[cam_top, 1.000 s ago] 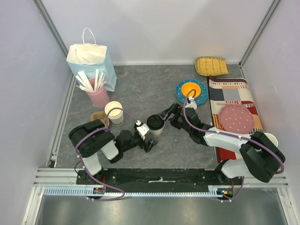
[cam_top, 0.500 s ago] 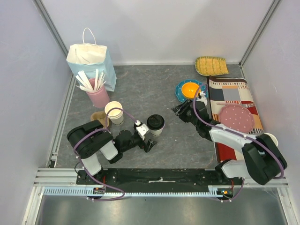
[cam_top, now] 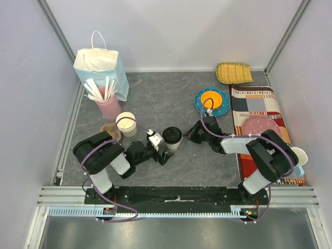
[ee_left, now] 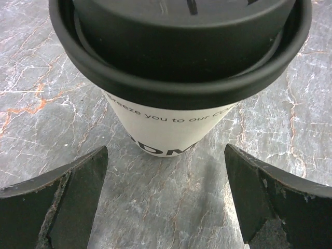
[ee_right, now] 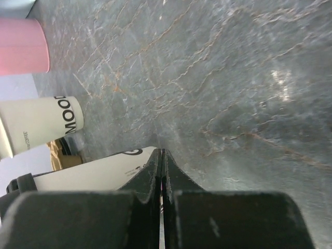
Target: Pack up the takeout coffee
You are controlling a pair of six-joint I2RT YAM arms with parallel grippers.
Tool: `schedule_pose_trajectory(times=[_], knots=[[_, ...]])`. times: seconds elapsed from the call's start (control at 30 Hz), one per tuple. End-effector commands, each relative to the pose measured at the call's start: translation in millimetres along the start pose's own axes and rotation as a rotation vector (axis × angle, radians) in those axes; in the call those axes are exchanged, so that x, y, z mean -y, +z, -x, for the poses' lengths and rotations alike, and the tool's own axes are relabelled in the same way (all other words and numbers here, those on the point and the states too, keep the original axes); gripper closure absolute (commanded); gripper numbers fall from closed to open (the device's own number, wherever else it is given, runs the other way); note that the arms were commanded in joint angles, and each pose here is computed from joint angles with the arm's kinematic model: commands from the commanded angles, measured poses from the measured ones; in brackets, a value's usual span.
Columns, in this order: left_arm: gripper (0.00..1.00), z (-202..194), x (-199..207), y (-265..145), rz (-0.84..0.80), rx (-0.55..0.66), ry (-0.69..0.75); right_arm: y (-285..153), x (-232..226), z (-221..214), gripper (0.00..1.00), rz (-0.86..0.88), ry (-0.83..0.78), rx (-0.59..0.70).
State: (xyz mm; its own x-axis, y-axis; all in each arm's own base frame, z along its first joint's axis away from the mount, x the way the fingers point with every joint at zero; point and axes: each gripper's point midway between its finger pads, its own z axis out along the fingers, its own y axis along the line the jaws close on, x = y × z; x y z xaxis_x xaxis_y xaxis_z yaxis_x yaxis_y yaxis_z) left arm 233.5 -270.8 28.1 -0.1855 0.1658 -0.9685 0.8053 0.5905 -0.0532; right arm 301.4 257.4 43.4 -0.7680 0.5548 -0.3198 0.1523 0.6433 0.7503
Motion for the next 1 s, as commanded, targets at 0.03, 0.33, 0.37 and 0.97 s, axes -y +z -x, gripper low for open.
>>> schedule_pose_trajectory(times=[0.03,0.33,0.37,0.97], knots=[[0.0,103,13,0,-0.084,0.386,0.035,3,-34,-7,1.0,0.105,-0.002,-0.017],[0.0,103,14,4,-0.097,0.387,0.055,2,-34,-21,1.0,0.097,0.028,-0.017],[0.0,104,13,5,-0.093,0.391,0.055,2,-34,-24,1.0,0.097,0.025,-0.022],[0.0,104,0,13,-0.029,0.387,0.063,-1,-34,-46,1.0,0.075,0.046,-0.014]])
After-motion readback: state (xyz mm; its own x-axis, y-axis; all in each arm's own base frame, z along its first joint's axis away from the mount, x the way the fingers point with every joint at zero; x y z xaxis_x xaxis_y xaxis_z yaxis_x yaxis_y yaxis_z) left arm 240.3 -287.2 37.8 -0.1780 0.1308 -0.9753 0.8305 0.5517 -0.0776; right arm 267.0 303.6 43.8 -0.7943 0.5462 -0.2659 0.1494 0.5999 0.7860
